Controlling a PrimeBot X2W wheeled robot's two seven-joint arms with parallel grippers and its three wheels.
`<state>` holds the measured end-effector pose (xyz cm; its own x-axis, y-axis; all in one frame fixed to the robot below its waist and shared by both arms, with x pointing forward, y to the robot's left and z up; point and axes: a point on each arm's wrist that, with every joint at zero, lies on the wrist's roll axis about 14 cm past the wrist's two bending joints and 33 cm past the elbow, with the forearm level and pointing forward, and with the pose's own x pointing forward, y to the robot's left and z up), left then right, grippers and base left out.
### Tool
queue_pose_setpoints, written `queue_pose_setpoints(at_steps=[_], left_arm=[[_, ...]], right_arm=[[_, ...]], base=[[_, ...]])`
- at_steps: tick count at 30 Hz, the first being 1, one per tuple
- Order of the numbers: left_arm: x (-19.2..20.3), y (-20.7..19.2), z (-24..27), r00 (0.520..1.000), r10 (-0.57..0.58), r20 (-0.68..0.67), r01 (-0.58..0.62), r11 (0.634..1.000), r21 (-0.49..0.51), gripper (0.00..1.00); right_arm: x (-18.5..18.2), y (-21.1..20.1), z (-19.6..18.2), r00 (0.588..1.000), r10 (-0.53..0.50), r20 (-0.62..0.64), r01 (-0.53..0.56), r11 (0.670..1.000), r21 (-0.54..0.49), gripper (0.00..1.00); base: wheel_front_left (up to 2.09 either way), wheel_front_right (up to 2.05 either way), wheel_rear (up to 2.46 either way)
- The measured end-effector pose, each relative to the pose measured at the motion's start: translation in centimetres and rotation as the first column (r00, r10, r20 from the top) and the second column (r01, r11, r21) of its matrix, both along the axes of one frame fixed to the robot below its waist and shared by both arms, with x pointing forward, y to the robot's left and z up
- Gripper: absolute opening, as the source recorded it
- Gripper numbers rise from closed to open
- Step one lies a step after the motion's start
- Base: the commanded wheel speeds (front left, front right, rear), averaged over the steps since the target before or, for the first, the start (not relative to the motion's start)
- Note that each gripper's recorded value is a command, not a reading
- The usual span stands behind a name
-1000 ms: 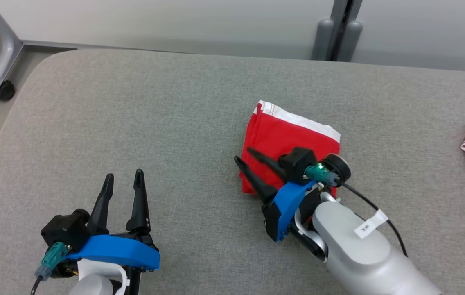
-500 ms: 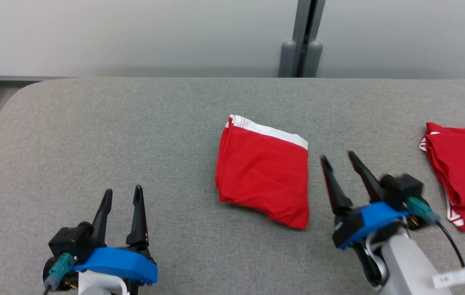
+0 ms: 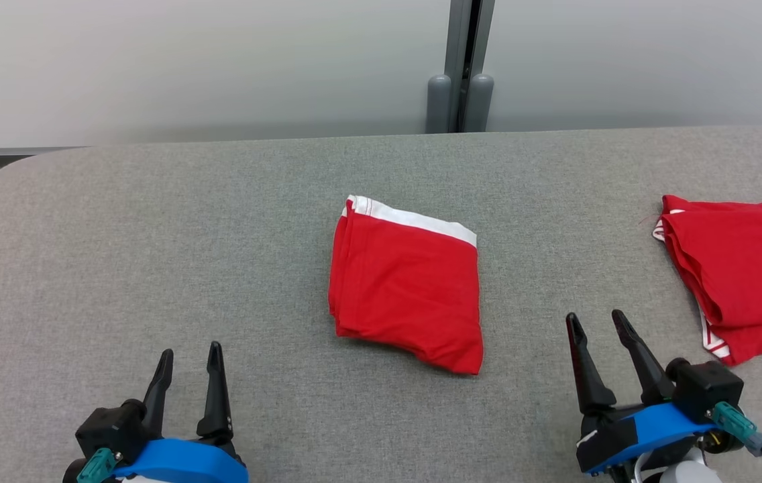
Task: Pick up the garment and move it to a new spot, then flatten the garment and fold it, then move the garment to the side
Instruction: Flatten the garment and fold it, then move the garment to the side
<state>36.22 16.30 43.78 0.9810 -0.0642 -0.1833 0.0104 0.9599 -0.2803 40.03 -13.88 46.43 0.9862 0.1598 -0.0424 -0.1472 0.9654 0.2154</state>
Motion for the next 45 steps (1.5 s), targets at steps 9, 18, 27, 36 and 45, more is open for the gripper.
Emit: queue_pose_setpoints(at_steps=[9,18,27,36,45], left_arm=[[0.0,-0.2,-0.4,1.0,-0.005,-0.005,0.005,1.0,0.003,1.0],[0.0,0.1,-0.5,1.0,0.002,-0.006,-0.002,1.0,0.007,1.0],[-0.3,0.5,-0.6,1.0,0.017,-0.011,-0.016,1.0,0.01,1.0],[0.2,1.6,-0.1,0.999,0.047,0.011,-0.048,0.999,0.025,1.0],[-0.8,2.7,0.1,0.994,0.108,0.015,-0.108,0.994,0.01,1.0]], right_arm=[[-0.4,0.1,-0.4,1.0,0.004,-0.018,-0.004,1.0,-0.001,1.0],[-0.3,0.3,-0.6,1.0,0.012,-0.029,-0.012,1.0,-0.003,1.0],[0.2,0.6,-0.7,0.999,0.029,-0.04,-0.031,0.999,-0.039,1.0],[5.6,2.3,0.4,0.982,0.092,-0.166,-0.115,0.984,-0.133,1.0],[6.7,6.0,-3.1,0.88,0.186,-0.437,-0.25,0.964,-0.092,1.0]], base=[[0.0,0.0,0.0],[0.0,0.0,0.0],[0.0,0.0,0.0],[0.0,0.0,0.0],[0.0,0.0,0.0]])
